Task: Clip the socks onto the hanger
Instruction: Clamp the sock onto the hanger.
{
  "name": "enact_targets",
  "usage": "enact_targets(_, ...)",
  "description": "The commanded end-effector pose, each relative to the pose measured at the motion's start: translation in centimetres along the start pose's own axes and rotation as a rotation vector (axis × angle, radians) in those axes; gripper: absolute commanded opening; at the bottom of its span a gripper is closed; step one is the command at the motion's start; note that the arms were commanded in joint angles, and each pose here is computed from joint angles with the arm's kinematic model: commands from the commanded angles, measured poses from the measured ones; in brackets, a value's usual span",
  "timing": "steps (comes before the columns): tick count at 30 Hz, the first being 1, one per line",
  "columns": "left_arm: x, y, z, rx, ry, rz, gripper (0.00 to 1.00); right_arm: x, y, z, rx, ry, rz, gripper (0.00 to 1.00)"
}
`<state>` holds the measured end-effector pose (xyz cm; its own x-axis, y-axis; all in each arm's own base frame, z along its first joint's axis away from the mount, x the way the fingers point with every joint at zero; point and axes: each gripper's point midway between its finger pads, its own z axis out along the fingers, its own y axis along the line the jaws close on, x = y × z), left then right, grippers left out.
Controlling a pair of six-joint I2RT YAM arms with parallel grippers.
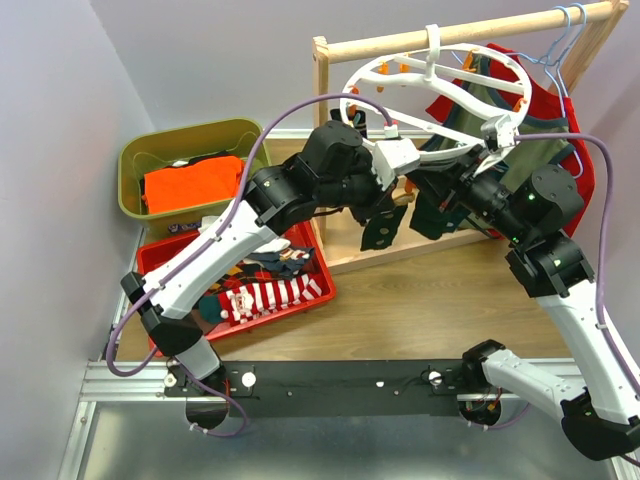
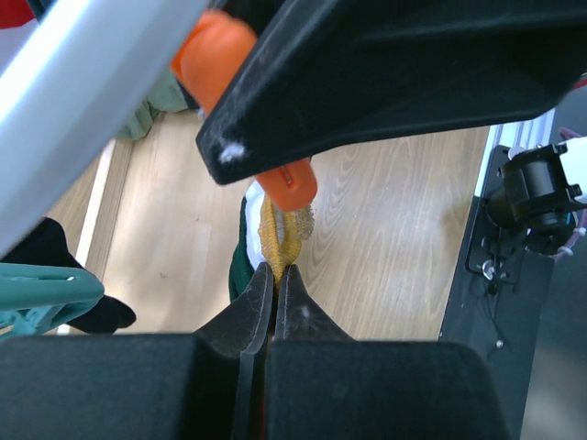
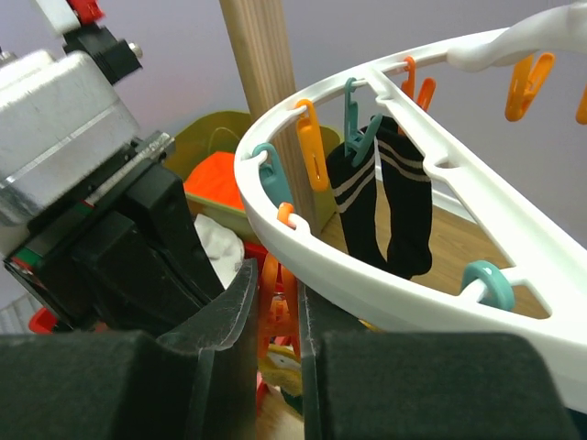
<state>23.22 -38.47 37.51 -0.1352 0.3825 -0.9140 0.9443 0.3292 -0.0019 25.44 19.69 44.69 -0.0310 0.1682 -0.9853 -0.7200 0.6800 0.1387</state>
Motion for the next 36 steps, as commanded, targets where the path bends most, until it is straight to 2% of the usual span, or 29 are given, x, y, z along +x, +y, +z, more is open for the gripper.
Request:
enact_targets(1,-1.2,-1.1,-0.9,0.055,-0.021,0.059,0.0,1.9,1.9,0.2,-0.142,0.057,-0.056,0.15)
enact_targets(12,-1.3,-0.8,-1.0,0.044,-0.012,0.084,0.0,2.7,2.0,0.0,-0.165,0.083,-0.094,0.15)
enact_targets(34,-3.5,-1.5,-1.6,0.082,-0.086,0.116,0.0,3.3,1.7,0.0,-0.151,0.09,-0.107,0.15)
enact_targets(36,-4.0,-1.3,-1.8,0.078,-0.105,0.118,0.0,3.3,1.6,-0.1,-0.144,0.09,-0.111,0.18)
